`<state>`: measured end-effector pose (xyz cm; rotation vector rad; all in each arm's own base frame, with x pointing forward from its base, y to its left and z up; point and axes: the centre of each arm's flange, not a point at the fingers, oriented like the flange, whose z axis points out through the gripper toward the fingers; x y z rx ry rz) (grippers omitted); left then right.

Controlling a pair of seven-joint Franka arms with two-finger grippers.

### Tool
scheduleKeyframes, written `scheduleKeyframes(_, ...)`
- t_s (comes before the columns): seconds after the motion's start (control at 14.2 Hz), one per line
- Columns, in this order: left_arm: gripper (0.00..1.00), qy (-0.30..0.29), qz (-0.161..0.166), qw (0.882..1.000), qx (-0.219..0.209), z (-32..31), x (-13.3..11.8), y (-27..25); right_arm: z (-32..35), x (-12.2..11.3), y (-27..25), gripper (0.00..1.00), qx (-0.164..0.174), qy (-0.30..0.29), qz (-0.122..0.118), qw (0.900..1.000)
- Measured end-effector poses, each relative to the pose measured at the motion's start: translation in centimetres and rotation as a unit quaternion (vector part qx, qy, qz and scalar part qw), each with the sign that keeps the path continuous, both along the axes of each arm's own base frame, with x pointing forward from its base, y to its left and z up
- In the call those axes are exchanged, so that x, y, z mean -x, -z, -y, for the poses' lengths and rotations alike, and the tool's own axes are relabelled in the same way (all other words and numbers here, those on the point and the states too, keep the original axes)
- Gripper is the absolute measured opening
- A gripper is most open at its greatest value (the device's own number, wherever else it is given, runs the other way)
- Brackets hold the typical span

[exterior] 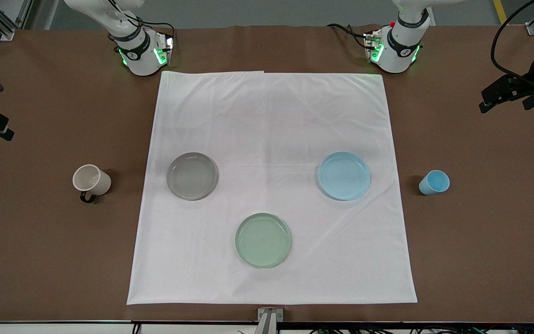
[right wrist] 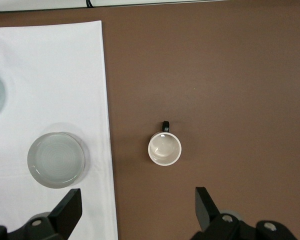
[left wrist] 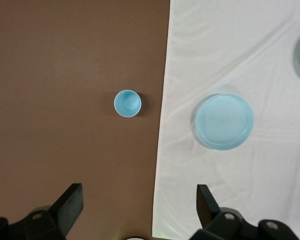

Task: Place blue cup in blue plate and white mug in gray plate
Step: 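Reach the right gripper to the white mug while the left gripper reaches the blue cup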

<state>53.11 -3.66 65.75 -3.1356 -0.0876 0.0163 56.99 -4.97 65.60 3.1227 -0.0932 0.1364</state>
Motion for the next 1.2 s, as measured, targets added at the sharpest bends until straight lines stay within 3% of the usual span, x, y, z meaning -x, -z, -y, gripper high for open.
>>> scheduleKeyframes(0.35,1.00,-0.007,0.000,1.000,0.000,-0.7,-0.2,0.0,0.0,0.0,0.0,1.00,0.000,0.000,0.000,1.000)
scheduleKeyframes(0.63,1.00,-0.013,-0.019,1.000,-0.006,-2.1,-1.3,2.1,0.0,-0.2,0.3,1.00,0.000,0.001,-0.002,1.000)
scheduleKeyframes(0.84,1.00,-0.023,-0.045,0.999,-0.006,-4.0,-3.1,6.5,0.0,-0.9,1.6,1.00,0.001,0.000,-0.014,1.000)
scheduleKeyframes(1.2,1.00,-0.032,-0.024,0.999,-0.006,-5.4,-4.8,17.6,0.4,-4.2,9.0,1.00,0.005,0.004,-0.060,0.998)
